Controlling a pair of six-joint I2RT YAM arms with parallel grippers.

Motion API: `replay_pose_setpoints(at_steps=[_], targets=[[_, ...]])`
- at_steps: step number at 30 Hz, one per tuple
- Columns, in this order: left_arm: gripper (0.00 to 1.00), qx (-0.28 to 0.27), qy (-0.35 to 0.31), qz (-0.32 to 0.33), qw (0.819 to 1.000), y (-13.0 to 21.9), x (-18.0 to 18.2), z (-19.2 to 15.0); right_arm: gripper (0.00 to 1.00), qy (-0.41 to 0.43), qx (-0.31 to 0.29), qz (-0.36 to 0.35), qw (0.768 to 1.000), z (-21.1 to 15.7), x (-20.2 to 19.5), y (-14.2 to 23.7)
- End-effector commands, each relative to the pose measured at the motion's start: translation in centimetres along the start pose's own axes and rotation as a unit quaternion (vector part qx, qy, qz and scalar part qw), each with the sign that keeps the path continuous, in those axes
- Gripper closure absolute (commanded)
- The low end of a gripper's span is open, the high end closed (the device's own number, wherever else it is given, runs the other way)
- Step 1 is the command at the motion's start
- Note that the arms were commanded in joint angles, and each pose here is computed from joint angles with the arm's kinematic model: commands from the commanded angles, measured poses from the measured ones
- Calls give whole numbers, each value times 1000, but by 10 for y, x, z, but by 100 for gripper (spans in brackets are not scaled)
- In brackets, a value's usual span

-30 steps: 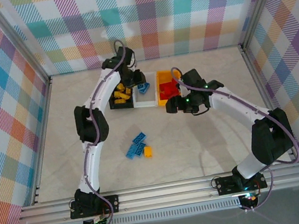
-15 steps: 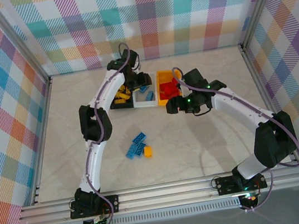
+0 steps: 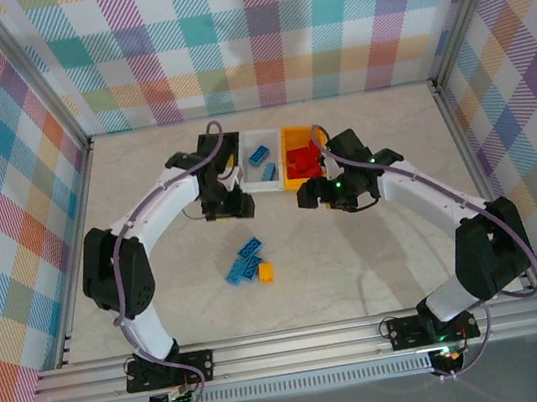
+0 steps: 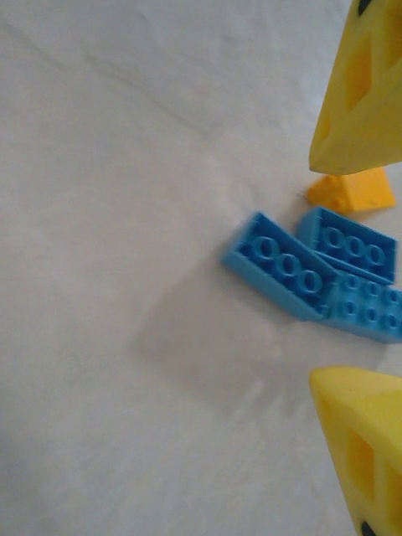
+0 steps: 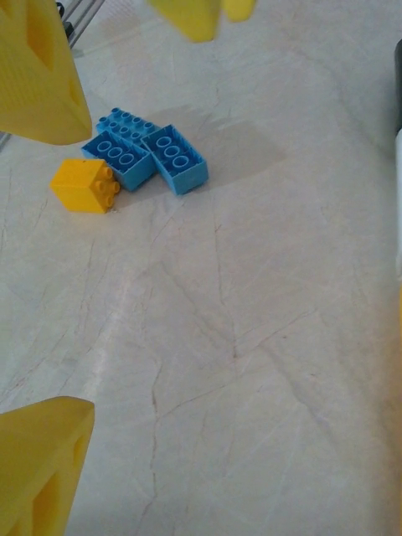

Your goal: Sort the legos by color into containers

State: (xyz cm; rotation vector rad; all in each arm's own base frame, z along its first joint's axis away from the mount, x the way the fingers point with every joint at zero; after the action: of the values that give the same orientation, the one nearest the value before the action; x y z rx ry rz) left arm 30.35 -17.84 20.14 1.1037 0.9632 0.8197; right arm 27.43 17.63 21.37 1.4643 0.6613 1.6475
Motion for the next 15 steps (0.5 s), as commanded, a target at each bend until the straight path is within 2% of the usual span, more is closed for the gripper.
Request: replay_pose_setpoints(at_steps=[1, 7, 15], targets=[[36, 17, -66, -18, 998, -19, -11, -16, 20, -9, 7, 12, 1000, -4, 5, -7], [30, 40, -102, -18, 994, -40, -15, -17, 20, -10, 8, 5, 1000, -14, 7, -11], [28, 71, -116, -10, 991, -66, -13, -14, 19, -17, -2, -4, 1000, -21, 0, -8]])
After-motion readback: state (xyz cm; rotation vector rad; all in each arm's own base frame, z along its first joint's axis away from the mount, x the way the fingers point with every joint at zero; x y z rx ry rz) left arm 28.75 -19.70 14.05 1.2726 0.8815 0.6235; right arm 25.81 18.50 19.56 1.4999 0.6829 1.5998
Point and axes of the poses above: each hand's point on the last joint's axis, 136 mm out from that joint toward the fingers, its own y axis back along the fingers, its own x axis along the line the jaws close on, z = x × y, the point moved 9 cm from there along y, back along the fingers, and after that the axes turned 7 degrees about -y, right-handed, at the moved point
